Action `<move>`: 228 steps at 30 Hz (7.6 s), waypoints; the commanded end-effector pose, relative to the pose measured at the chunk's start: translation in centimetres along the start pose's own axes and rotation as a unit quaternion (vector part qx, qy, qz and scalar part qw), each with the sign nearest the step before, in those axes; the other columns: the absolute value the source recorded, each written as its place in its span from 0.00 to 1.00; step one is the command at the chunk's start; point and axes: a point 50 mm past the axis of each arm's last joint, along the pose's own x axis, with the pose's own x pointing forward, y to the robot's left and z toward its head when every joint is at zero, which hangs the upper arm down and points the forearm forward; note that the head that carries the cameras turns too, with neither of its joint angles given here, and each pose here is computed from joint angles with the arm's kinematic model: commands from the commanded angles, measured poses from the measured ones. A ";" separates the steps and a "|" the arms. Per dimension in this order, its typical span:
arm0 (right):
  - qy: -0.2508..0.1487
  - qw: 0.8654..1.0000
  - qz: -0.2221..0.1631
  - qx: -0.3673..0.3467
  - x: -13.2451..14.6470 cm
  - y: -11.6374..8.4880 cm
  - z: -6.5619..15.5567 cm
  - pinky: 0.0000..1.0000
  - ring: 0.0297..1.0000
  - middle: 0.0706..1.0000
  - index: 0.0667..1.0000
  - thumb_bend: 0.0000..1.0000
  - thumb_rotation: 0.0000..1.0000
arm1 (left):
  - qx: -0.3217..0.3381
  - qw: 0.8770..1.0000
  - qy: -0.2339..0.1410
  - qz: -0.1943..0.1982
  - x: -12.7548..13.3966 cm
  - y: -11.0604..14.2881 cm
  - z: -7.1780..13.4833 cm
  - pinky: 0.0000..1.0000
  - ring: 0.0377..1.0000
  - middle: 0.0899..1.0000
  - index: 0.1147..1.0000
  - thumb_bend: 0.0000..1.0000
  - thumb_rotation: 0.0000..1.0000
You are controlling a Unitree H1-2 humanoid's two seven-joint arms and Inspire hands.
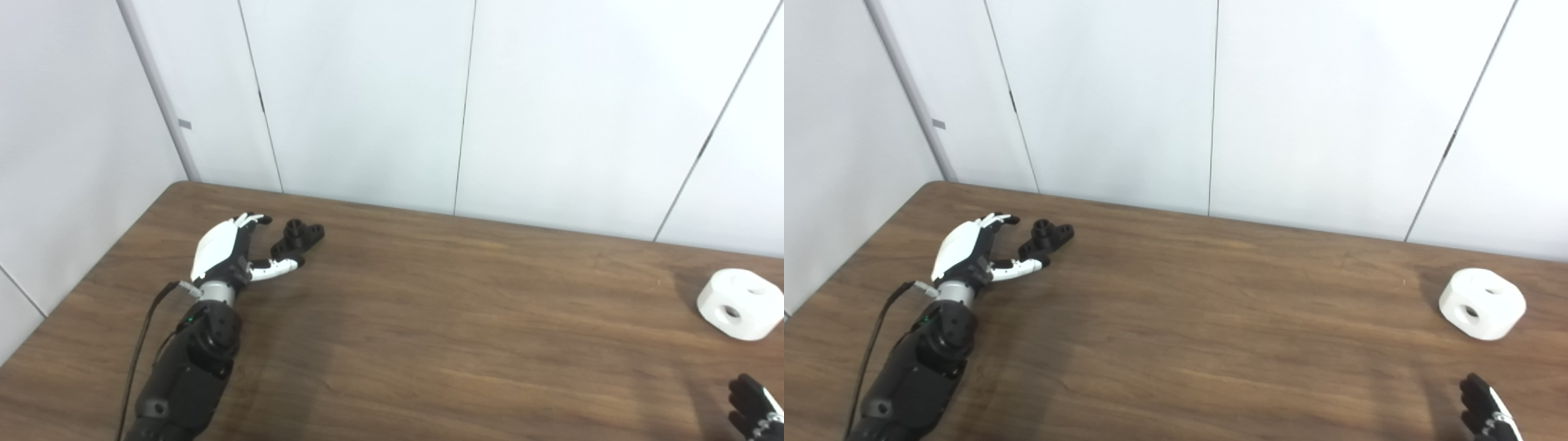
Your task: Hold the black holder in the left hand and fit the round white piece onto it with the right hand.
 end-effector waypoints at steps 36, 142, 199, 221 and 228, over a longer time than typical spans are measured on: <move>-0.001 1.000 0.009 0.016 0.0 1.3 -1.0 1.00 0.98 0.93 0.94 0.56 0.95 | 0.051 0.998 0.010 0.019 4.0 0.9 0.7 1.00 0.97 0.92 0.74 0.86 0.35; -0.014 1.000 0.010 -0.002 -0.5 1.8 1.9 1.00 0.97 0.93 0.94 0.52 0.93 | 0.041 0.953 -0.266 -0.142 -15.9 -7.8 6.8 1.00 0.89 0.79 0.42 0.52 0.05; -0.052 0.989 -0.092 -0.104 5.3 -1.2 6.7 0.87 0.91 0.90 0.88 0.62 0.70 | 0.048 0.919 -0.325 -0.217 -21.7 -11.1 6.4 0.97 0.86 0.76 0.42 0.52 0.05; -0.078 0.964 -0.163 -0.194 10.4 -4.7 9.9 0.81 0.84 0.84 0.83 0.68 0.41 | 0.046 0.920 -0.328 -0.209 -21.2 -11.1 6.2 0.94 0.85 0.75 0.42 0.52 0.04; -0.036 0.948 -0.154 -0.277 14.2 -7.0 10.8 0.97 0.96 0.95 0.82 0.82 0.37 | 0.048 0.920 -0.327 -0.211 -21.1 -10.8 6.2 0.94 0.85 0.76 0.42 0.52 0.04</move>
